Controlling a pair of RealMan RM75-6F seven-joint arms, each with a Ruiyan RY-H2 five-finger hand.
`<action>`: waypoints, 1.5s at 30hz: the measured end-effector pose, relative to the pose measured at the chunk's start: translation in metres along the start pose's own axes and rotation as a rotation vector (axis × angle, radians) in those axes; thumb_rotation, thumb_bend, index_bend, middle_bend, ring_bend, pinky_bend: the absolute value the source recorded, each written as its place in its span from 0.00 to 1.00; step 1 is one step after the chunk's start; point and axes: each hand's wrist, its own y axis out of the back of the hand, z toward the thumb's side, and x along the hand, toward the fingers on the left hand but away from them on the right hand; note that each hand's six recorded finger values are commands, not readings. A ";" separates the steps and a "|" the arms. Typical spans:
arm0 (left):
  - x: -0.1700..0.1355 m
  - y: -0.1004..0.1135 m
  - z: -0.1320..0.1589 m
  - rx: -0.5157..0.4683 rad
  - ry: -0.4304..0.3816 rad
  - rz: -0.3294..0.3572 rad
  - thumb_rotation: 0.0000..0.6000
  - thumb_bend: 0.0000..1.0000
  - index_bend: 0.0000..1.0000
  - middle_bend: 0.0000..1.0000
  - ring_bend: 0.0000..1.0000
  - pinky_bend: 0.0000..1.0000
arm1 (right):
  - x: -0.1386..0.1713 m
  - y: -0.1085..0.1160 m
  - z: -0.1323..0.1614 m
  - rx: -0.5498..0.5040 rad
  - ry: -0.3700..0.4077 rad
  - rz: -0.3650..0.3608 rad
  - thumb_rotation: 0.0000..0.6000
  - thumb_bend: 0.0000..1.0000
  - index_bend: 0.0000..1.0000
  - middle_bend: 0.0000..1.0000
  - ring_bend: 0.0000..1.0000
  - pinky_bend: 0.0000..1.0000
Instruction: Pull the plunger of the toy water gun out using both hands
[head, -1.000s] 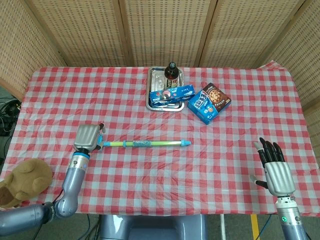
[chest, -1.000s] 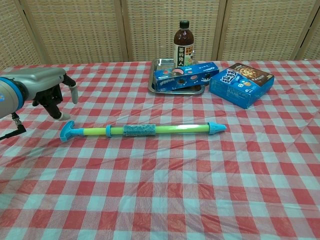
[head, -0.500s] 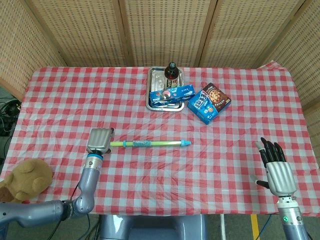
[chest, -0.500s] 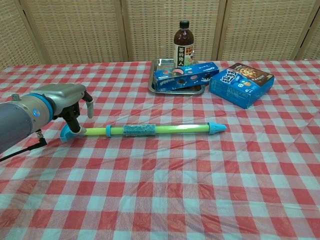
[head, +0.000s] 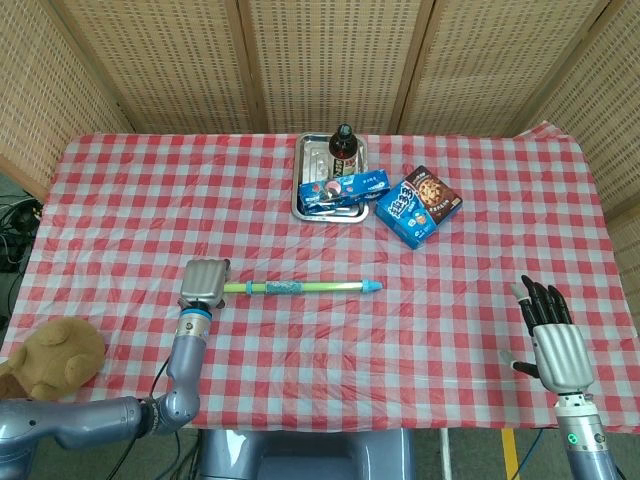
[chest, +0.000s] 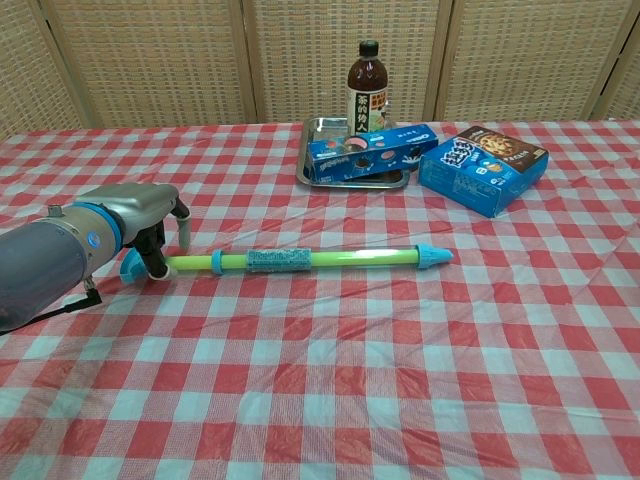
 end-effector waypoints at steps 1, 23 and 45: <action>0.000 0.000 0.000 0.002 0.001 0.000 1.00 0.29 0.43 0.93 0.84 0.72 | 0.000 0.000 0.000 -0.001 0.001 0.001 1.00 0.11 0.08 0.00 0.00 0.00; 0.010 -0.016 0.004 0.037 0.014 -0.016 1.00 0.61 0.62 0.94 0.85 0.72 | -0.001 0.003 -0.002 -0.023 -0.007 -0.009 1.00 0.11 0.08 0.00 0.00 0.00; -0.020 0.037 -0.013 -0.051 0.015 0.159 1.00 0.64 0.82 0.94 0.85 0.72 | 0.005 0.006 0.004 -0.026 0.006 -0.005 1.00 0.11 0.08 0.00 0.00 0.00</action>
